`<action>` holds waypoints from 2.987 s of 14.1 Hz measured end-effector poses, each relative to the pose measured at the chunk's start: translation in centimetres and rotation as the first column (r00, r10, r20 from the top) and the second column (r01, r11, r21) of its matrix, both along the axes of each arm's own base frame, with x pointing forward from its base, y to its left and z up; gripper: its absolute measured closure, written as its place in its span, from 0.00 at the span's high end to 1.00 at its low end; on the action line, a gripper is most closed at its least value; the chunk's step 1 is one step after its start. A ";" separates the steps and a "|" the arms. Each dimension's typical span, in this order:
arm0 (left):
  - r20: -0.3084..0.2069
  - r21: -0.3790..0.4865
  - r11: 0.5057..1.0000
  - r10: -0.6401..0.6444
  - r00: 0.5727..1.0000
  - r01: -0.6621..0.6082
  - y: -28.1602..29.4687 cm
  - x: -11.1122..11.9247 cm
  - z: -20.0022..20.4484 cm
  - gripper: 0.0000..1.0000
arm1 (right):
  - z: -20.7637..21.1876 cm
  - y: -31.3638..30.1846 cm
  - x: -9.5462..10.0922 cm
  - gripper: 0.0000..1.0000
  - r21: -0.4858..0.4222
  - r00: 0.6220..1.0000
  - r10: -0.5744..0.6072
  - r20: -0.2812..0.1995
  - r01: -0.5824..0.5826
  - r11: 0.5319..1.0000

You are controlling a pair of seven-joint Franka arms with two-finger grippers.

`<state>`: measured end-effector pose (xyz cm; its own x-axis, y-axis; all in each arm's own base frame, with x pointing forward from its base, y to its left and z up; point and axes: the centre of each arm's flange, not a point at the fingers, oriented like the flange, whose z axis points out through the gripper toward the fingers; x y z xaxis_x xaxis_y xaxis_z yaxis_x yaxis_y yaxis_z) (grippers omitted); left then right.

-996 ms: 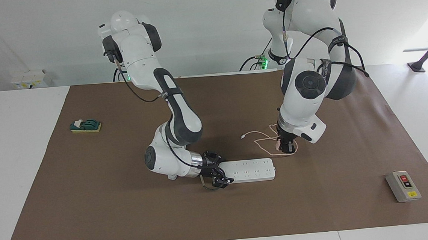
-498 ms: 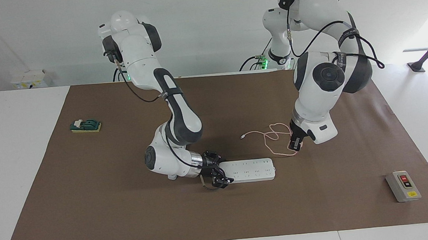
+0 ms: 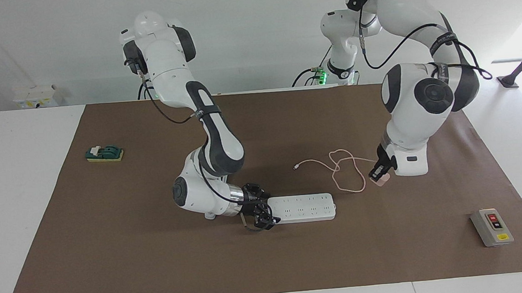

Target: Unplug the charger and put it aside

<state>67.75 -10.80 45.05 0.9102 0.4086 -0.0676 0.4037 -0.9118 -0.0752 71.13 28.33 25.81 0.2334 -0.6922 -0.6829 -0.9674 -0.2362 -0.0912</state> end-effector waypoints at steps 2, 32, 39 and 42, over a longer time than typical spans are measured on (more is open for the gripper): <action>-0.028 -0.023 0.991 -0.134 0.991 0.134 5.3 -0.6 -0.5 0.31 | 0.8 -1.4 -0.5 1.00 -0.019 1.000 0.013 -0.025 -0.013 1.000; 0.195 -0.232 0.886 -0.361 0.912 0.401 19.9 -8.4 -3.3 1.00 | 35.2 -28.6 -11.6 1.00 -0.563 0.202 0.971 0.128 -0.792 0.238; 0.201 -0.078 0.981 -0.157 0.967 0.176 18.1 -12.0 12.8 1.00 | 39.1 -33.5 -14.3 1.00 -0.618 0.132 0.985 0.110 -0.767 0.171; 0.212 -0.075 0.988 -0.120 0.970 0.139 17.0 -12.2 16.9 1.00 | 39.7 -31.4 -16.7 1.00 -0.616 0.093 0.992 0.081 -0.778 0.123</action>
